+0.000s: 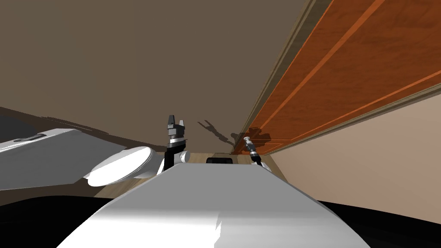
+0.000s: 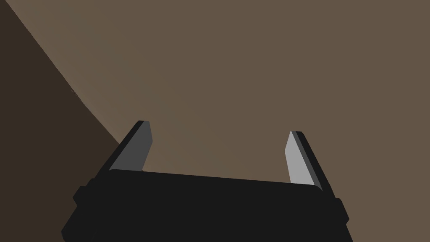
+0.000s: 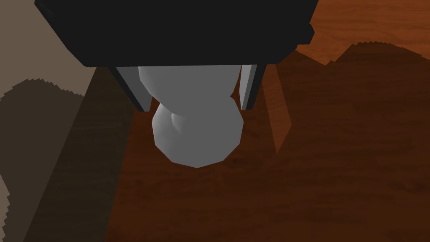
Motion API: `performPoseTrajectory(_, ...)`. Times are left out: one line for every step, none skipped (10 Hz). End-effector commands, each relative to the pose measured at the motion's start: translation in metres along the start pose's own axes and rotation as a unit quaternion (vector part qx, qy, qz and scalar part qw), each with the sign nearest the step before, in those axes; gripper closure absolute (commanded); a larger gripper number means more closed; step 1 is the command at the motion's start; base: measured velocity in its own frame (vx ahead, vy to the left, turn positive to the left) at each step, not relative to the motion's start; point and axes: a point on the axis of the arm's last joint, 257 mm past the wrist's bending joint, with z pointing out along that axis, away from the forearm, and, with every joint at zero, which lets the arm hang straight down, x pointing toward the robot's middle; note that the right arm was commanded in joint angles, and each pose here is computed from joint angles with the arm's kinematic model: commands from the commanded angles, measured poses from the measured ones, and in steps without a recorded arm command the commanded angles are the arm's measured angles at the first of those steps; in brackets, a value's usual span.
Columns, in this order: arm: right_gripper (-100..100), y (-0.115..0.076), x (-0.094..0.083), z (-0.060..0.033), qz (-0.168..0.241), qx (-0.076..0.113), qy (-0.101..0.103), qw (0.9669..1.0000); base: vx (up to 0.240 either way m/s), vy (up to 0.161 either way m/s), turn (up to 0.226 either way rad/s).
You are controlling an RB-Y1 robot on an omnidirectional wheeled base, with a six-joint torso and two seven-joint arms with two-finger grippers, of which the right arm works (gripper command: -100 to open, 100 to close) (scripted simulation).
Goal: Pull the door open
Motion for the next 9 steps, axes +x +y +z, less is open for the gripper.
performPoseTrajectory(100,-0.0004,-0.0007,0.001,0.021,0.003,-0.002,0.9998,-0.037,-0.019,0.05)
performPoseTrajectory(100,-0.0007,-0.0009,0.0012,0.026,0.004,-0.002,0.9996,-0.049,-0.019,0.055)
performPoseTrajectory(100,-0.0014,-0.0012,0.0016,0.038,0.005,-0.003,0.9993,-0.05,-0.025,0.054)
performPoseTrajectory(100,-0.002,-0.0015,0.0021,0.049,0.007,-0.004,0.9988,-0.051,-0.025,0.062)
performPoseTrajectory(100,-0.0026,-0.0018,0.0025,0.061,0.009,-0.004,0.9981,-0.045,-0.026,0.064)
performPoseTrajectory(100,-0.0033,-0.0021,0.0029,0.072,0.011,-0.005,0.9973,-0.05,-0.021,0.07)
performPoseTrajectory(100,-0.0039,-0.0024,0.0033,0.084,0.012,-0.006,0.9964,-0.055,-0.018,0.061)
performPoseTrajectory(100,-0.0048,-0.0028,0.0039,0.101,0.015,-0.007,0.9948,-0.054,-0.019,0.075)
performPoseTrajectory(100,-0.0057,-0.0032,0.0045,0.117,0.017,-0.009,0.9929,-0.052,-0.027,0.085)
